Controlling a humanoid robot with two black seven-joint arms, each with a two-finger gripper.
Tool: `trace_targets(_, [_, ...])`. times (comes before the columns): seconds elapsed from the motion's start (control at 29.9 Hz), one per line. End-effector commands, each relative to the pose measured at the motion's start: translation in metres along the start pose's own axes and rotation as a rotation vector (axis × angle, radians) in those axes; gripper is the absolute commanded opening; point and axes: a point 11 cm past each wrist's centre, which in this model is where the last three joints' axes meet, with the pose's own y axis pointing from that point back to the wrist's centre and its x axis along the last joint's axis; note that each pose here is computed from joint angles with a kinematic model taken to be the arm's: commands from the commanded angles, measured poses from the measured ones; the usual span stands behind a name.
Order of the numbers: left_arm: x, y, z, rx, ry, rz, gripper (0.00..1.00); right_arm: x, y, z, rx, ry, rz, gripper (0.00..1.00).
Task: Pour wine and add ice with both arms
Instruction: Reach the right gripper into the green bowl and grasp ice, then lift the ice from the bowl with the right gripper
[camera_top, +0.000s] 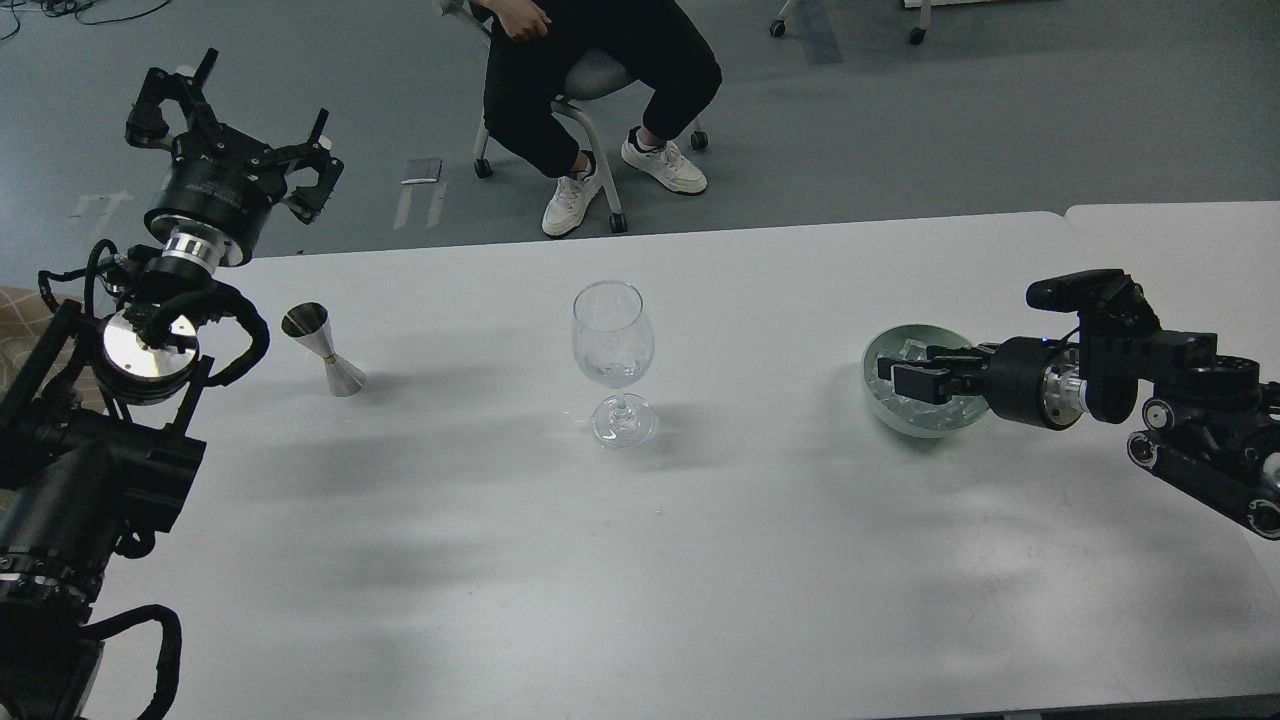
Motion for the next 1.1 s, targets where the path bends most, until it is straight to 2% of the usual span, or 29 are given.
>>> trace_targets(0.0, [0.000, 0.000, 0.000, 0.000, 0.000, 0.001, 0.98, -0.002, 0.001, 0.001, -0.001, -0.004, -0.004, 0.44])
trace_targets(0.07, [0.000, 0.000, 0.001, -0.001, 0.000, 0.002, 0.98, -0.003, 0.001, 0.002, -0.003, -0.006, -0.006, 0.39])
trace_targets(0.3, [0.005, 0.001, 0.002, -0.002, -0.001, 0.016, 0.98, -0.005, 0.002, 0.003, -0.008, -0.009, -0.008, 0.31])
trace_targets(0.47, [0.006, 0.002, 0.006, -0.011, -0.002, 0.019, 0.98, -0.005, 0.003, 0.004, -0.011, -0.011, -0.010, 0.30])
trace_targets(0.77, [0.007, 0.002, 0.006, -0.011, -0.002, 0.026, 0.98, -0.005, 0.005, 0.006, -0.010, -0.014, -0.010, 0.22])
trace_targets(0.84, [0.007, 0.002, 0.006, -0.011, -0.002, 0.027, 0.98, -0.004, 0.006, 0.007, -0.015, -0.014, -0.006, 0.10])
trace_targets(0.87, [0.007, 0.002, 0.006, -0.011, -0.002, 0.027, 0.98, -0.003, 0.007, 0.008, -0.014, -0.016, -0.003, 0.07])
trace_targets(1.07, [0.007, 0.001, 0.008, -0.013, -0.007, 0.027, 0.98, 0.014, 0.022, 0.018, -0.032, -0.013, 0.040, 0.09])
